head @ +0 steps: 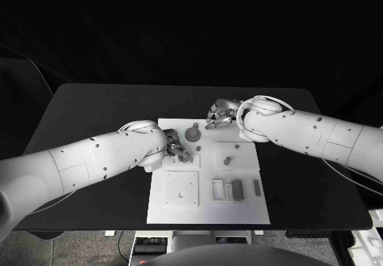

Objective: Assemble the parts on the task board

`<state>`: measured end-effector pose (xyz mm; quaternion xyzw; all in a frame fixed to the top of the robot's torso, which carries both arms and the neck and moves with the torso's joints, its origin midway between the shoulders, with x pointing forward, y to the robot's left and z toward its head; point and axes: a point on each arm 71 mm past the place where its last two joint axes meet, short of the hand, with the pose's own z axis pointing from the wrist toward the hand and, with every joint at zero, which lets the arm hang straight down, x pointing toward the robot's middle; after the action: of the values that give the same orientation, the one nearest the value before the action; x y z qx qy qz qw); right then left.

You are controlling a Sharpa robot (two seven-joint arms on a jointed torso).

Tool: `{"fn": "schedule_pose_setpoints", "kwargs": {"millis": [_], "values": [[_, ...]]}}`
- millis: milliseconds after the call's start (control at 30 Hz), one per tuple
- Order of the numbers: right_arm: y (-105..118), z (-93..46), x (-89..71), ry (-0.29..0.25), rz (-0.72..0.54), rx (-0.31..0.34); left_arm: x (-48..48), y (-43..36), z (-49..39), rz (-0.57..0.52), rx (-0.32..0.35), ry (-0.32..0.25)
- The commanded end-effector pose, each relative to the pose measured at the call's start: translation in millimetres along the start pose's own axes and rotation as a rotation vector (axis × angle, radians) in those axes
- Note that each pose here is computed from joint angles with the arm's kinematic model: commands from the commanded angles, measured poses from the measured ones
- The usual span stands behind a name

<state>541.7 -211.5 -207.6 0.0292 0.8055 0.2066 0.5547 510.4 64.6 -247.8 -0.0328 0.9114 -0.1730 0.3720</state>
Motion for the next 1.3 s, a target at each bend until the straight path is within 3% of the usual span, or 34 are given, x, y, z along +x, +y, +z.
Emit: {"fn": "schedule_pose_setpoints", "kwargs": {"millis": [33,1300], "values": [[0.6,0.1,1.1,0.011,-0.011,-0.004,-0.7,-2.0,-0.2,-0.006,0.016,-0.013],[0.4,-0.1,1.4,0.013,-0.011,-0.004,-2.2,2.4,-0.8,-0.029,0.014,-0.009]]}}
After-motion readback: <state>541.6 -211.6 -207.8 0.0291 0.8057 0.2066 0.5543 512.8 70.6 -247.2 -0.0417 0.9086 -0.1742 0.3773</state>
